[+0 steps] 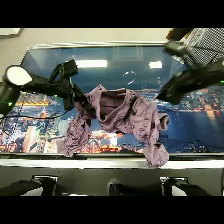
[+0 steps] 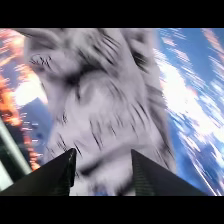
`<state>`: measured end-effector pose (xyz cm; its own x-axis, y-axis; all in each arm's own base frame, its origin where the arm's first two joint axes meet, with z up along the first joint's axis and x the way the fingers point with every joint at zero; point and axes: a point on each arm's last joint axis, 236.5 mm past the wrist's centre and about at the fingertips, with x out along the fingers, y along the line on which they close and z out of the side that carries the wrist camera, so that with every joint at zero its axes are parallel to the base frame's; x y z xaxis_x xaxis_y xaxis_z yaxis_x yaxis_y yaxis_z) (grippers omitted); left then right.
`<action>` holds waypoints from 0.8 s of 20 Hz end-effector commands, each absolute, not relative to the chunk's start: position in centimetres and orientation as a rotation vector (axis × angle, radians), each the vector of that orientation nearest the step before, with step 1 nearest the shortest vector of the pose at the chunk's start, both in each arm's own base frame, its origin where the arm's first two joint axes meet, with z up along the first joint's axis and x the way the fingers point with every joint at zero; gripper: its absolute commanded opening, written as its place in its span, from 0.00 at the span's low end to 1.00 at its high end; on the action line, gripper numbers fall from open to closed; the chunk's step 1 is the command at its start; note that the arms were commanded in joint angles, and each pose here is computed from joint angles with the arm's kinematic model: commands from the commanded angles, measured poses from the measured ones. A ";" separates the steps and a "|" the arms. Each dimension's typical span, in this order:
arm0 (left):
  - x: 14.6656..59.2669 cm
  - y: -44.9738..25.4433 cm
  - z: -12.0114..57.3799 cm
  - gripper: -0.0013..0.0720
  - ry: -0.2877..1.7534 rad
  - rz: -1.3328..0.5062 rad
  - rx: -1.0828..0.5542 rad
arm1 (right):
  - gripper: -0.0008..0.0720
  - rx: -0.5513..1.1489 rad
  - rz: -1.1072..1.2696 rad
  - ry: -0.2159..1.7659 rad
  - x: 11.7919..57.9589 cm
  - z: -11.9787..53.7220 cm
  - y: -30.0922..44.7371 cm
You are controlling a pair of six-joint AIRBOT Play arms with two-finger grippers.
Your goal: Fold the clothes and pants, and hang the long-sleeved shirts on hangers.
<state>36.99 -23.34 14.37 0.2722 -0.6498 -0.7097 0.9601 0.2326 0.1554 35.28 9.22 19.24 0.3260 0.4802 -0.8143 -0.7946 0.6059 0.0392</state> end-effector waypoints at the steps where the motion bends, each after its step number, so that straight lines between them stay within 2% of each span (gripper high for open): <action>1: 35.4 -23.4 17.9 0.05 0.495 -1.170 0.668 | 0.68 -0.335 0.732 0.874 35.9 20.5 4.0; 4: 34.2 -23.3 20.2 0.05 0.455 -1.147 0.659 | 0.69 -0.364 0.754 0.878 36.6 19.4 3.4; 7: 33.3 -23.0 21.9 0.05 0.414 -1.133 0.671 | 0.71 -0.306 0.821 0.911 38.0 17.2 4.5; 9: 33.2 -22.9 22.2 0.05 0.406 -1.130 0.672 | 0.71 -0.262 0.916 0.899 38.9 16.0 6.5; 12: 33.3 -23.0 22.0 0.05 0.411 -1.131 0.671 | 0.71 -0.283 1.036 0.909 39.5 13.7 9.3; 16: 33.3 -23.0 22.0 0.05 0.410 -1.130 0.671 | 0.71 -0.279 1.097 0.938 40.5 11.0 12.0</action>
<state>33.31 -22.96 21.87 0.3810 -0.6874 -0.6183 0.9241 0.2622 0.2780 39.79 10.01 12.73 0.1767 0.6120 -0.7709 -0.8331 0.5101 0.2139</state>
